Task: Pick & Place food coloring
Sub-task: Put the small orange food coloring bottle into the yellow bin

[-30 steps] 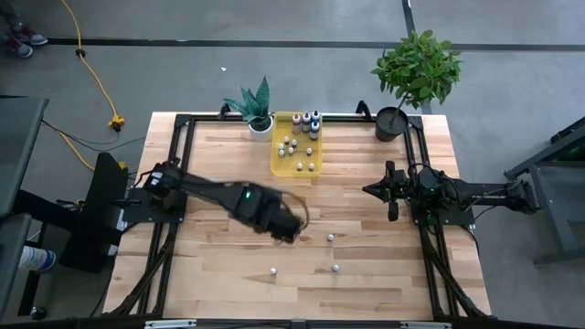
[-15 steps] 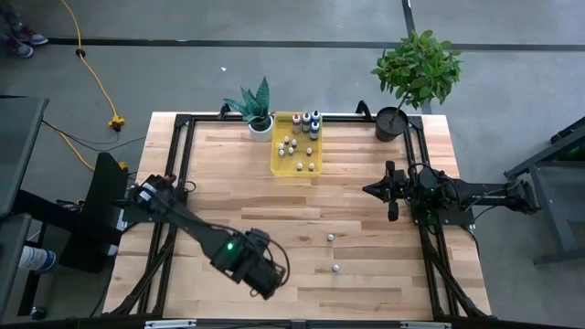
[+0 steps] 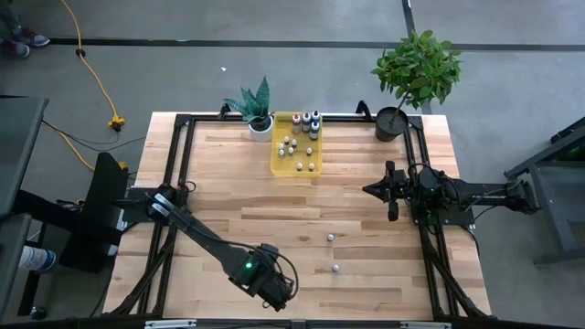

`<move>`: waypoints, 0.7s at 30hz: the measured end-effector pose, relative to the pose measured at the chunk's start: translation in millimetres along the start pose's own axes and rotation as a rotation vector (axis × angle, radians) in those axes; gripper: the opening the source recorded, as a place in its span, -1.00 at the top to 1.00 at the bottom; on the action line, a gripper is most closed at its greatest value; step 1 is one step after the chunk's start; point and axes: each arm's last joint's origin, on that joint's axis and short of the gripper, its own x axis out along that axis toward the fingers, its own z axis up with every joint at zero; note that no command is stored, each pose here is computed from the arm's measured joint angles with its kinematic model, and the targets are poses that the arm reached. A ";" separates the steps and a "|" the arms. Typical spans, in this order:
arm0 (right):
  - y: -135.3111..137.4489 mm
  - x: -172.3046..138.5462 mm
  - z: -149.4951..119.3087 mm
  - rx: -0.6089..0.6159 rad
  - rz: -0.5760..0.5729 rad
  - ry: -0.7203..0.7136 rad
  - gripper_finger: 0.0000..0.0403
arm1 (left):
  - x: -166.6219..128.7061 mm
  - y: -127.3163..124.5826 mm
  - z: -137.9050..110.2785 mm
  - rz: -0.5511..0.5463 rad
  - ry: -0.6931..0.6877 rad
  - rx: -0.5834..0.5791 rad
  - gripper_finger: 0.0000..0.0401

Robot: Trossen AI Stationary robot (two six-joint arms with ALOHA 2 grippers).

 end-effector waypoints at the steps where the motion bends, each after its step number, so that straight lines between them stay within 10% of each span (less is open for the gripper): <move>1: 0.0 0.0 0.0 0.000 0.000 0.000 1.00 | 4.4 -1.6 1.7 0.004 -0.002 0.003 -0.20; 21: 0.0 0.0 0.0 0.000 0.000 0.000 1.00 | 55.6 -12.5 34.7 0.113 0.041 0.100 -0.20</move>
